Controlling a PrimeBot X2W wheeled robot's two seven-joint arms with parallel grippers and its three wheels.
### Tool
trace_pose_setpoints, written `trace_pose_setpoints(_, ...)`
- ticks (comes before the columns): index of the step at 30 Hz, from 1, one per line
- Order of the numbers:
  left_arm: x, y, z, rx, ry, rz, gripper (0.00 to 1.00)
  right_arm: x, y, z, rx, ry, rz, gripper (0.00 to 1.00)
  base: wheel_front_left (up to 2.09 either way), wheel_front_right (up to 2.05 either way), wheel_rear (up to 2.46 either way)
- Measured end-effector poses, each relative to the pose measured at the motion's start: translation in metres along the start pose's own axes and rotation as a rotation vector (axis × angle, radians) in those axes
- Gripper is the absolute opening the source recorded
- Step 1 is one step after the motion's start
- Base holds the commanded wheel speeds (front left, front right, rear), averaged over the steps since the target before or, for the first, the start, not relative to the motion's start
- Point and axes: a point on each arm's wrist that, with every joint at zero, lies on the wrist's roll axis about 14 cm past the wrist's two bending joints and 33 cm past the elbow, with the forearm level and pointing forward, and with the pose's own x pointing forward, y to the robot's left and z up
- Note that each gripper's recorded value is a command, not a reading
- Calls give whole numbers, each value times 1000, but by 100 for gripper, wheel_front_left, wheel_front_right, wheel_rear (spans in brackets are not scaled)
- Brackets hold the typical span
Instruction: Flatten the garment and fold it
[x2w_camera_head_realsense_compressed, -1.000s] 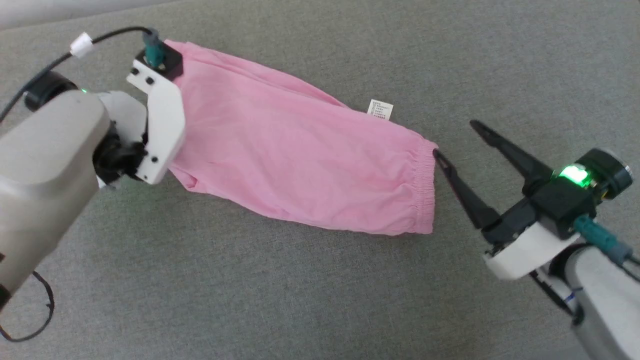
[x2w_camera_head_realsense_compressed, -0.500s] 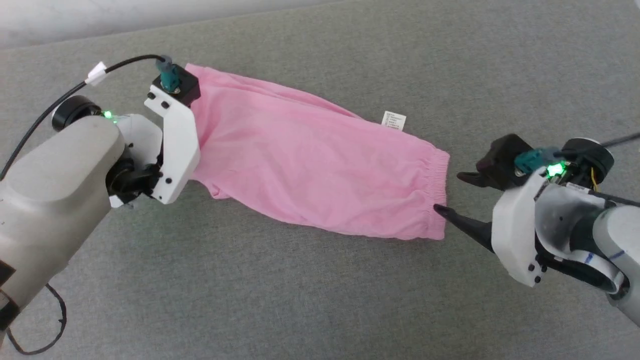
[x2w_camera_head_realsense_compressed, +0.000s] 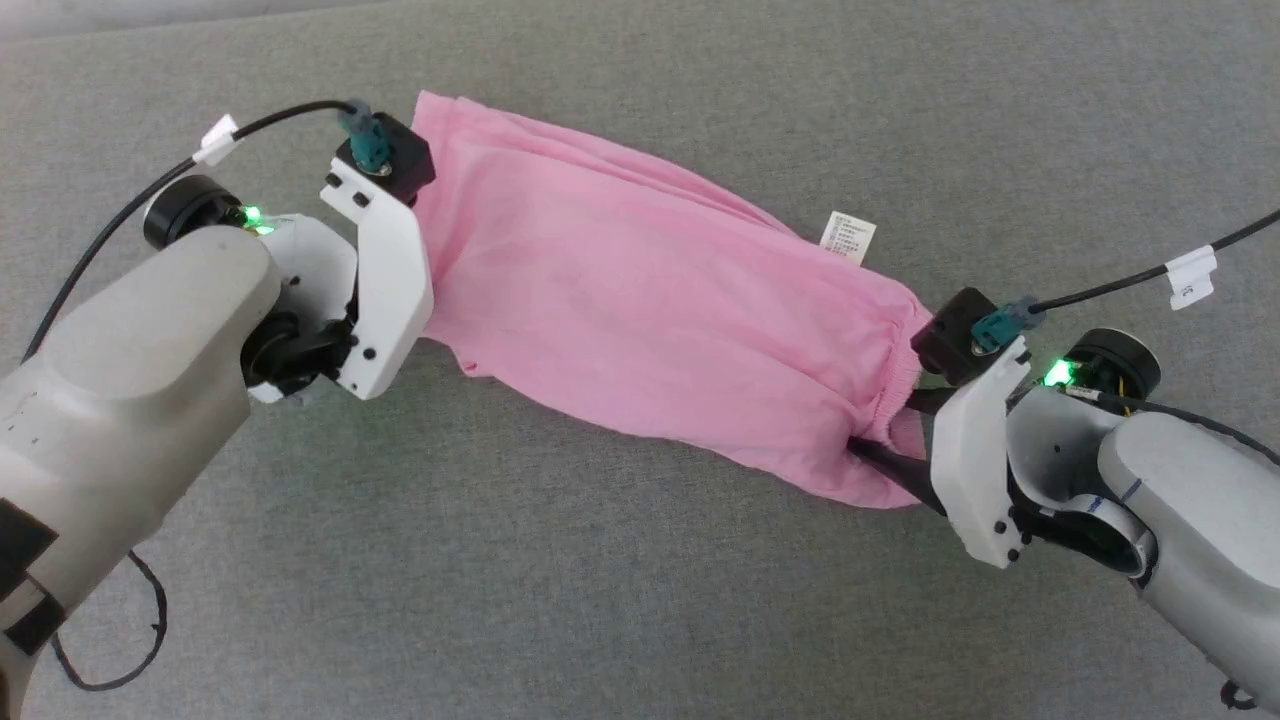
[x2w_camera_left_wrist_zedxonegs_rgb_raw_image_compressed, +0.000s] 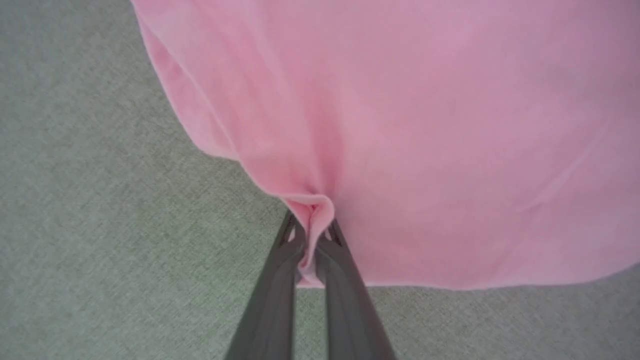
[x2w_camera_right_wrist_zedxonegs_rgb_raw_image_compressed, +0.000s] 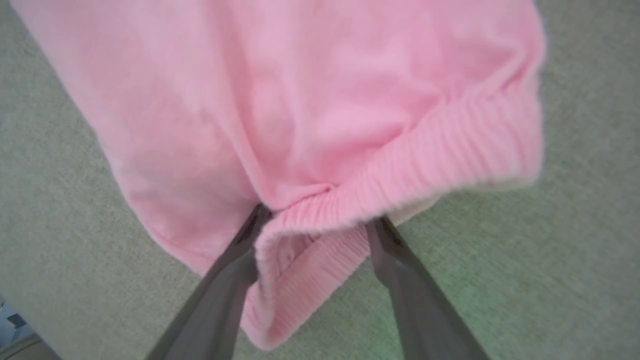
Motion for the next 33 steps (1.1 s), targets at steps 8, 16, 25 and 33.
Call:
trace_pose_setpoints(8,-10,-2,-2,-27,-67,10,0,-7,-2,11,0,-99,-3,0,0,0,0)
trace_pose_setpoints(16,-53,-17,10,-35,-268,18,0,-47,5,43,-37,-290,0,0,0,0,0)
trace_pose_setpoints(25,-89,-49,-51,-139,-346,46,0,-76,24,33,-33,-309,39,0,0,0,0)
trace_pose_setpoints(33,-90,-98,-107,-255,-332,7,0,-66,36,9,-27,-209,77,0,0,0,0)
